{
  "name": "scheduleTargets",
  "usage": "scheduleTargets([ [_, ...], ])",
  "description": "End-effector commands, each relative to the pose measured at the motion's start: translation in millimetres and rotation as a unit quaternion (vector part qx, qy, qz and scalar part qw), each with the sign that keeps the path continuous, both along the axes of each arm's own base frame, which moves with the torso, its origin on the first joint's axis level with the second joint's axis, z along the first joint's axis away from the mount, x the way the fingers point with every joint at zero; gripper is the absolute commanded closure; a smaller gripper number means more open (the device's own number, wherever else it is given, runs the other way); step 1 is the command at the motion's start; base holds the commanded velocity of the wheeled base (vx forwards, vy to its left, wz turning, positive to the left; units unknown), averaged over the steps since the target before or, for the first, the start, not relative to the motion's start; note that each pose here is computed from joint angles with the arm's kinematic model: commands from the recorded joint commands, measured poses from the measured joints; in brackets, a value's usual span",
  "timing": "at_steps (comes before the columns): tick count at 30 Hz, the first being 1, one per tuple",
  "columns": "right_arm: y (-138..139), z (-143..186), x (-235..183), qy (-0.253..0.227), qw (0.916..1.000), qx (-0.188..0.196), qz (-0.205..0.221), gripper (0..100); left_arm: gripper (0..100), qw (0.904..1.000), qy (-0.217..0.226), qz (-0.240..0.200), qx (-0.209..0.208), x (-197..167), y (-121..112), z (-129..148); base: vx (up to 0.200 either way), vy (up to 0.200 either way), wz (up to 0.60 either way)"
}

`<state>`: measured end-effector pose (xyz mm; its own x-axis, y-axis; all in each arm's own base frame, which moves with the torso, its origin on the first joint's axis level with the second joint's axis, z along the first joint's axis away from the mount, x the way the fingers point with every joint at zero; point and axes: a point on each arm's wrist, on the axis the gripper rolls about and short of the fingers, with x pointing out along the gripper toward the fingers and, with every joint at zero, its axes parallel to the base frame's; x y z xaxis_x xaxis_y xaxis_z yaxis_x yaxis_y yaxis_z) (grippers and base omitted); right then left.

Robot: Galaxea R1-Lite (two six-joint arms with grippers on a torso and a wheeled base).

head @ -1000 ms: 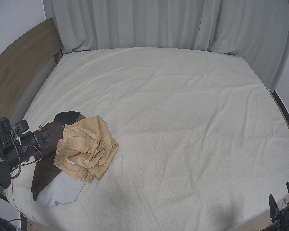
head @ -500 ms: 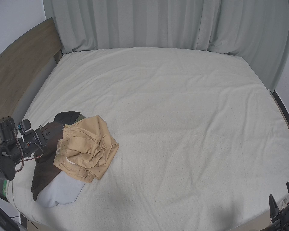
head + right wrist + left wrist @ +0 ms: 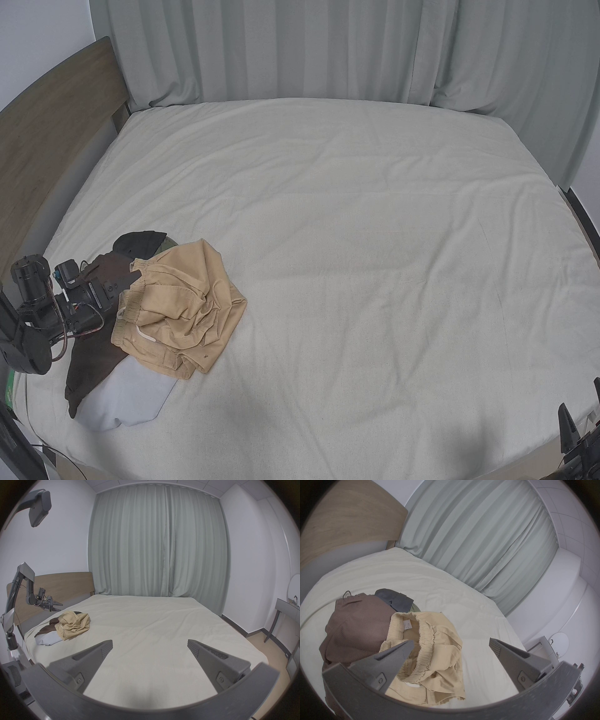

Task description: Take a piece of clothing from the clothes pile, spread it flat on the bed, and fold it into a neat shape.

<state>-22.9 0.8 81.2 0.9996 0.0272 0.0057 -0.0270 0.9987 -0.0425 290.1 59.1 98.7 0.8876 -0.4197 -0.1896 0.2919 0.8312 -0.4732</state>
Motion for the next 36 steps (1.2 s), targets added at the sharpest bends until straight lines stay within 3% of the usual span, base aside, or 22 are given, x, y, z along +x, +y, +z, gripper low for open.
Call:
scheduleTargets([
  [1, 0, -5, 0, 0.001, 1.0, 0.0, 0.0, 0, 0, 0.9999, 0.015, -0.002, -0.004, 8, 0, -12, 0.0, 0.0, 0.0],
  [36, 0, -5, 0, 0.001, 1.0, 0.0, 0.0, 0, 0, 0.9993, 0.01, -0.035, 0.002, 45, -28, -28, 0.0, 0.0, 0.0],
])
